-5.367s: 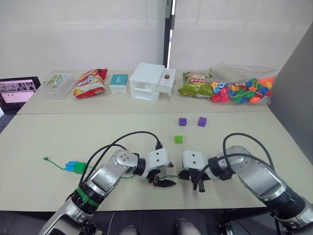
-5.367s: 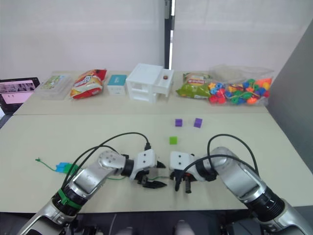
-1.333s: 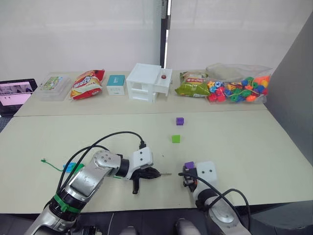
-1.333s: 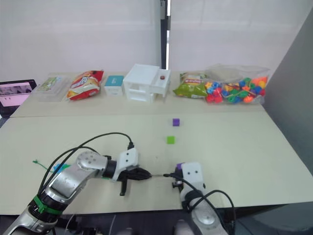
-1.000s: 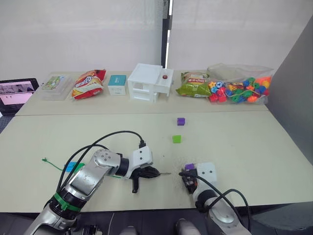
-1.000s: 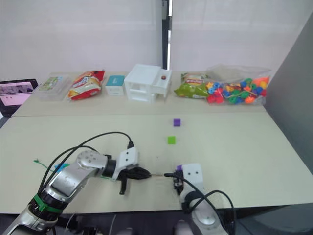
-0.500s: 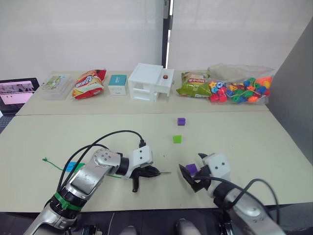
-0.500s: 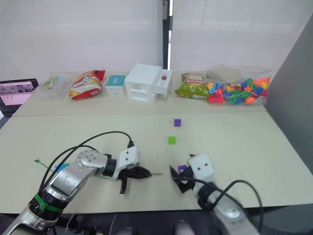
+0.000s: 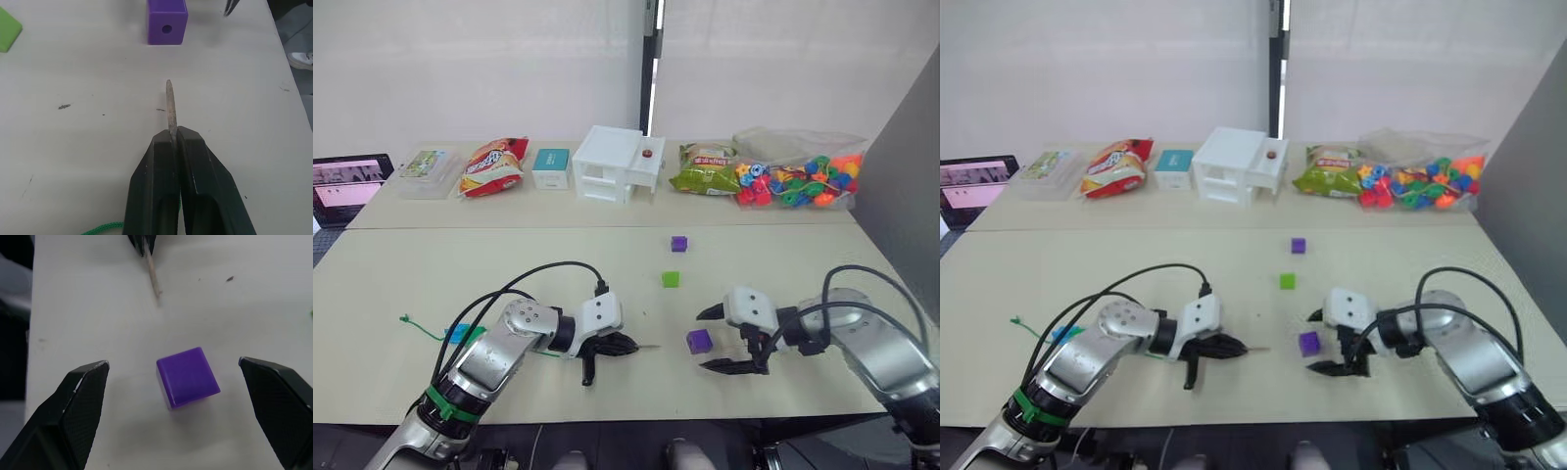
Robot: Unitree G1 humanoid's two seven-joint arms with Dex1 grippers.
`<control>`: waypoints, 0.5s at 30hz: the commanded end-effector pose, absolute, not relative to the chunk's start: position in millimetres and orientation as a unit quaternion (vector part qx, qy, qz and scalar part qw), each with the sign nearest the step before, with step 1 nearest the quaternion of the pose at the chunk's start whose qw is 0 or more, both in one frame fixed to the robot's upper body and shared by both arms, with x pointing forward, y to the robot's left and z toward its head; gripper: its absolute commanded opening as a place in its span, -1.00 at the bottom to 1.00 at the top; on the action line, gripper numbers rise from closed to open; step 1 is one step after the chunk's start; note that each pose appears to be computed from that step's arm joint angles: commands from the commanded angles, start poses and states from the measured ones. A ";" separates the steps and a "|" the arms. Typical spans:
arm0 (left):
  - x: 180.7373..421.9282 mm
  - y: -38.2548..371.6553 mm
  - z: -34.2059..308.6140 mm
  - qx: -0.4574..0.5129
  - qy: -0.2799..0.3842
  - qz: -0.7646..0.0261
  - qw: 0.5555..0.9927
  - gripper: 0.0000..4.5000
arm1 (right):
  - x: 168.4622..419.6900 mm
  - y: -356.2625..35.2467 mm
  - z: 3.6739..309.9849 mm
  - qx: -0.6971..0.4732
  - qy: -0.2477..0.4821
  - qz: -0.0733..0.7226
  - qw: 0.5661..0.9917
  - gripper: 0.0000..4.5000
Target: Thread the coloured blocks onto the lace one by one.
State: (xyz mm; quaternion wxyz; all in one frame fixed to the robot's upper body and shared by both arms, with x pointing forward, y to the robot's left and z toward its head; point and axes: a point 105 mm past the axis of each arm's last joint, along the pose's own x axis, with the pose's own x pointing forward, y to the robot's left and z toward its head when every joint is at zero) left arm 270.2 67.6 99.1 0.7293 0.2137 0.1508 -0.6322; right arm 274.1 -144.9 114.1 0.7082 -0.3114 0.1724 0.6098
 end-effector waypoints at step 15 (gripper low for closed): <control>261.9 71.6 107.8 0.215 0.139 -0.624 0.738 -1.00 | 290.2 -144.7 104.5 -0.342 0.148 0.645 0.667 -0.29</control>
